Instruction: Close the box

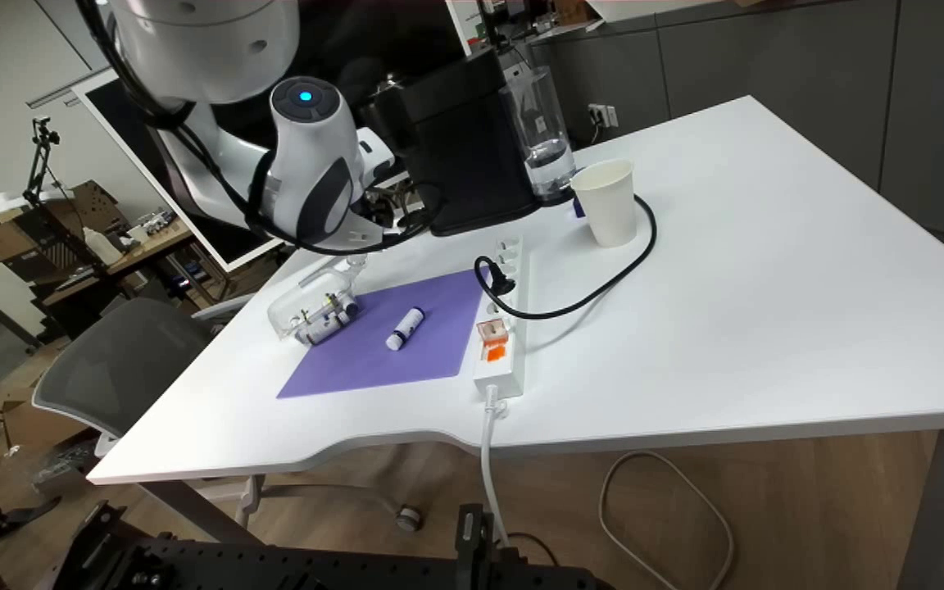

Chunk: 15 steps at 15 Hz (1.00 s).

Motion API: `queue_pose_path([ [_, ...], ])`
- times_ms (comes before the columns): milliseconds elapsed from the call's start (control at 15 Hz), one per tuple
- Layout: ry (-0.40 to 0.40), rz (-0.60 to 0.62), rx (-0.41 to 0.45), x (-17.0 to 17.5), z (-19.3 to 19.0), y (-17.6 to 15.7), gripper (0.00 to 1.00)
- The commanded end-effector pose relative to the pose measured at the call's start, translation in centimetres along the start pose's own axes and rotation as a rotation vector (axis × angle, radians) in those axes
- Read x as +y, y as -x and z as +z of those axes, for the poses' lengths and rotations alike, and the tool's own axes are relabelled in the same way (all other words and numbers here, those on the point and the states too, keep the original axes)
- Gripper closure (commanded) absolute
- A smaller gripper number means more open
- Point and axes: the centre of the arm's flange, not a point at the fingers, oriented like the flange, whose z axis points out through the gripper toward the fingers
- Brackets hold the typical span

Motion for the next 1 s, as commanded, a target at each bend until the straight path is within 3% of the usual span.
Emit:
queue_pose_path([
  [0, -0.031, -0.044, -0.034, 0.1, -0.1, -1.3, 0.0],
  [400, -0.032, -0.131, -0.135, -0.9, 0.3, -1.7, 0.0],
  [933, 0.039, -0.274, -0.243, -2.9, 1.2, -2.2, 0.0],
])
